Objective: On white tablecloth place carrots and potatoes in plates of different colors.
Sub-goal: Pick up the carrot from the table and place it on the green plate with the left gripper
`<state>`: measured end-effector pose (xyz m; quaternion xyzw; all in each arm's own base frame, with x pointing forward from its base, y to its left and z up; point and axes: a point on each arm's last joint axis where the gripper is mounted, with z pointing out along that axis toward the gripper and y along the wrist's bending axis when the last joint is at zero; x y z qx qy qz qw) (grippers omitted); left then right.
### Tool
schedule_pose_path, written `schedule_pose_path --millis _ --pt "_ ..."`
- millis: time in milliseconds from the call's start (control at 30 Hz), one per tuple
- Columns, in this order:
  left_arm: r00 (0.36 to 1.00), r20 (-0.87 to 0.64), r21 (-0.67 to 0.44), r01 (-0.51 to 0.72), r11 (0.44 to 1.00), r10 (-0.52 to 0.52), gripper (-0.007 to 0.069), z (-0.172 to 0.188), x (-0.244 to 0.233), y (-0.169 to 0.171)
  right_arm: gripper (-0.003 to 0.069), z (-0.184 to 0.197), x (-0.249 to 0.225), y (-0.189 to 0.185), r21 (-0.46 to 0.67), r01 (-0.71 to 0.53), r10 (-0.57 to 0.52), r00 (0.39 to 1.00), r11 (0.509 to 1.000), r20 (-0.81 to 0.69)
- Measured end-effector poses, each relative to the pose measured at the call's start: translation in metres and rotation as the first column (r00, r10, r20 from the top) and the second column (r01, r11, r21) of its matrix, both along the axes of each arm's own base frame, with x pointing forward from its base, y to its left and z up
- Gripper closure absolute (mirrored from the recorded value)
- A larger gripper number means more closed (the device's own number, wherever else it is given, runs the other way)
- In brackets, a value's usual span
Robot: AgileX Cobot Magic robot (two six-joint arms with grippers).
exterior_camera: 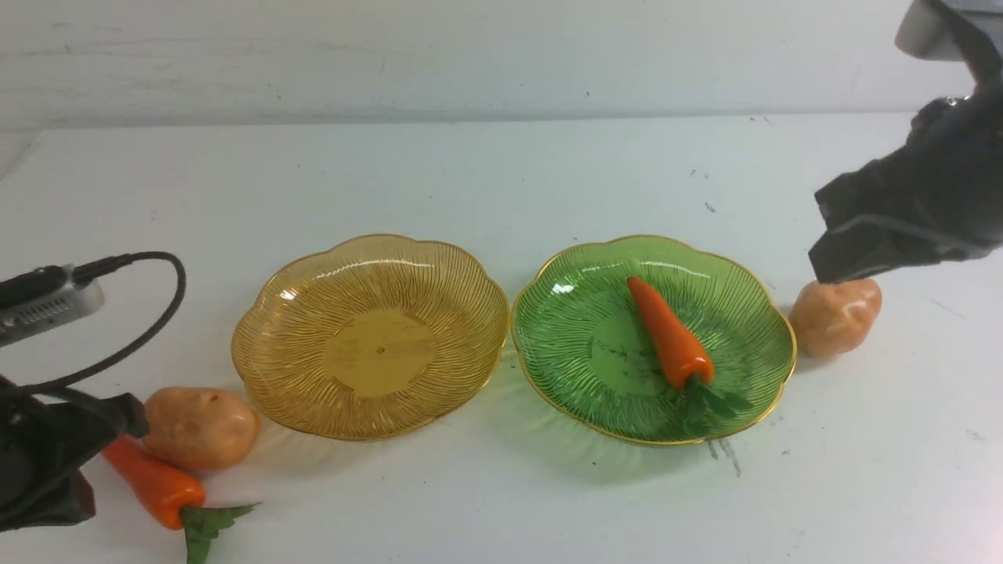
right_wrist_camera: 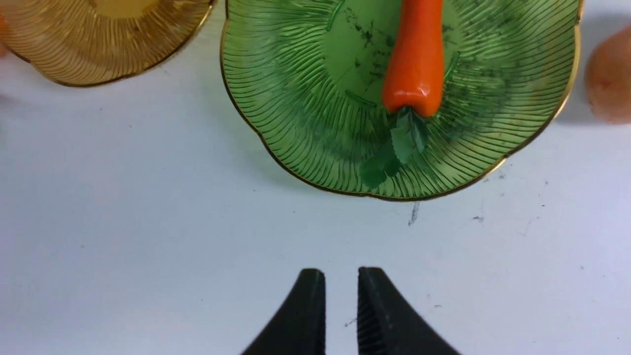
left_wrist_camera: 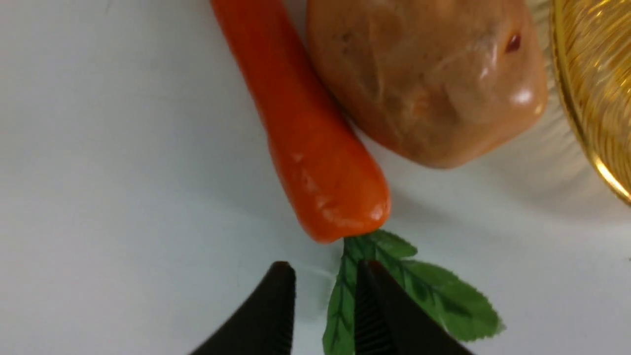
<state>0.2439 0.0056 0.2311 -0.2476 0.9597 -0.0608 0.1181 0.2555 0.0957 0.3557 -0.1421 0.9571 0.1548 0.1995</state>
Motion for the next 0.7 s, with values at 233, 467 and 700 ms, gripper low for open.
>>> schedule_pose_path --millis 233,467,700 --pt "0.999 -0.044 -0.002 -0.006 1.000 0.005 0.0099 -0.023 0.014 0.001 0.0570 0.003 -0.002 0.007 0.078 -0.042 0.043 0.999 0.996 -0.006" --pt "0.996 -0.087 -0.006 -0.014 1.000 0.013 0.0008 -0.045 0.025 0.001 0.0570 0.004 -0.002 0.009 0.097 -0.056 0.056 0.998 0.994 0.005" --pt "0.993 -0.114 0.004 -0.008 1.000 0.009 0.0030 -0.060 0.031 0.002 0.0570 0.004 -0.002 0.009 0.099 -0.055 0.055 0.998 0.994 0.006"
